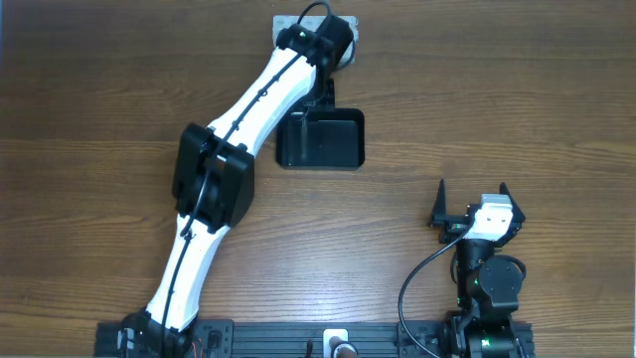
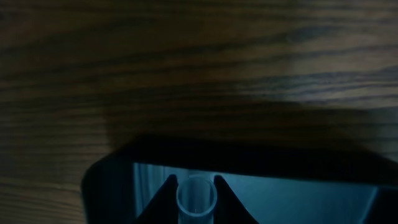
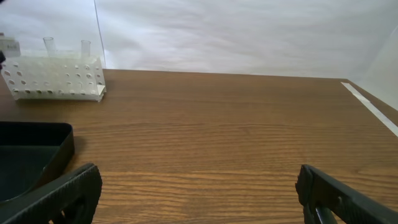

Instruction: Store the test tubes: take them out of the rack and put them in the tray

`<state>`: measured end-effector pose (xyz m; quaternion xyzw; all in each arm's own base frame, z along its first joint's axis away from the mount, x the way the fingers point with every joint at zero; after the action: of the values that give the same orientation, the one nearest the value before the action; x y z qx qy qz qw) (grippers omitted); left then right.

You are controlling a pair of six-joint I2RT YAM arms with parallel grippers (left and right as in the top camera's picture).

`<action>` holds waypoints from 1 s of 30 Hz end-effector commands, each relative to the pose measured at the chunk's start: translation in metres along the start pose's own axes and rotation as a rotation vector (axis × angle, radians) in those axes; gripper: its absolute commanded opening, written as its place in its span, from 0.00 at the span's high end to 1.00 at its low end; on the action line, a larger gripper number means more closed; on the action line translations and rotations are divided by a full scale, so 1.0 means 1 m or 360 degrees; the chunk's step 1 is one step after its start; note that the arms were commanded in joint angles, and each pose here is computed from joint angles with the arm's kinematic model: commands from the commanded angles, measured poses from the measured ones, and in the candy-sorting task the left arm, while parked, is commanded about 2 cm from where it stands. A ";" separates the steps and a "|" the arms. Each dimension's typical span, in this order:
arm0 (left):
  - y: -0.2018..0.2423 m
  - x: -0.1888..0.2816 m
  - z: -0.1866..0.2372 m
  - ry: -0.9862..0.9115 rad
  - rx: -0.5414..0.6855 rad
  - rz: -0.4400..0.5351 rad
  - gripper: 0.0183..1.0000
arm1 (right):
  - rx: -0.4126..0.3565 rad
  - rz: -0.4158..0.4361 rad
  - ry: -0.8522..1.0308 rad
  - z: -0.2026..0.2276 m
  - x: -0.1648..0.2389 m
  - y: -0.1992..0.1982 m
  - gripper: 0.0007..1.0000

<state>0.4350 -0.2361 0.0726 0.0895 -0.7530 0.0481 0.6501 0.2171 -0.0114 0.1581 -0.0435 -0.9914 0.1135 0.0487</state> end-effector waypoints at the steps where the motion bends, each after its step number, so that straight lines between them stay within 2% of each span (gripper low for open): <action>1: 0.001 -0.016 0.005 0.0070 -0.0020 -0.0010 0.93 | 0.0008 -0.0003 0.0009 0.003 0.000 0.000 0.01; 10: 0.000 -0.016 0.006 0.0074 -0.0023 -0.0013 0.89 | 0.0008 -0.0003 0.0009 0.003 0.000 0.000 0.01; 11: 0.003 -0.015 0.009 0.0095 -0.0028 -0.0032 0.69 | 0.0008 -0.0003 0.0009 0.003 0.000 0.000 0.01; 12: 0.004 -0.015 0.010 0.0105 -0.0030 -0.0040 0.57 | 0.0008 -0.0002 0.0009 0.003 0.000 0.000 0.01; 14: 0.004 -0.015 0.010 0.0106 -0.0031 -0.0042 0.47 | 0.0008 -0.0002 0.0009 0.003 0.000 0.000 0.01; 19: -0.003 0.011 0.010 0.0094 -0.0093 0.0085 0.40 | 0.0008 -0.0003 0.0009 0.003 0.000 0.000 0.01; 21: -0.004 0.038 0.007 0.0030 -0.0097 0.0151 0.39 | 0.0008 -0.0003 0.0009 0.003 0.000 0.000 0.01; 26: 0.006 0.161 -0.007 -0.0397 -0.0112 0.0379 0.35 | 0.0008 -0.0003 0.0009 0.003 0.000 0.000 0.01; 28: 0.022 0.236 -0.017 -0.0750 -0.0088 0.0485 0.33 | 0.0008 -0.0003 0.0009 0.003 0.000 0.000 0.01; 30: 0.038 0.296 -0.024 -0.1079 -0.0165 0.0565 0.29 | 0.0008 -0.0002 0.0009 0.003 0.000 0.000 0.01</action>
<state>0.4291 -0.2457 0.2574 -0.0344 -0.8629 0.1061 0.4930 0.2171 -0.0114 0.1581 -0.0435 -0.9914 0.1135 0.0487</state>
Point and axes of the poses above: each gripper's point midway between its finger pads, its own x axis back along the fingers, its own y axis along the line the jaws close on, z = x × y, the point moved 3 cm from there along x, back along the fingers, and after that the axes turned 9 degrees about x, right-handed, at the moved point
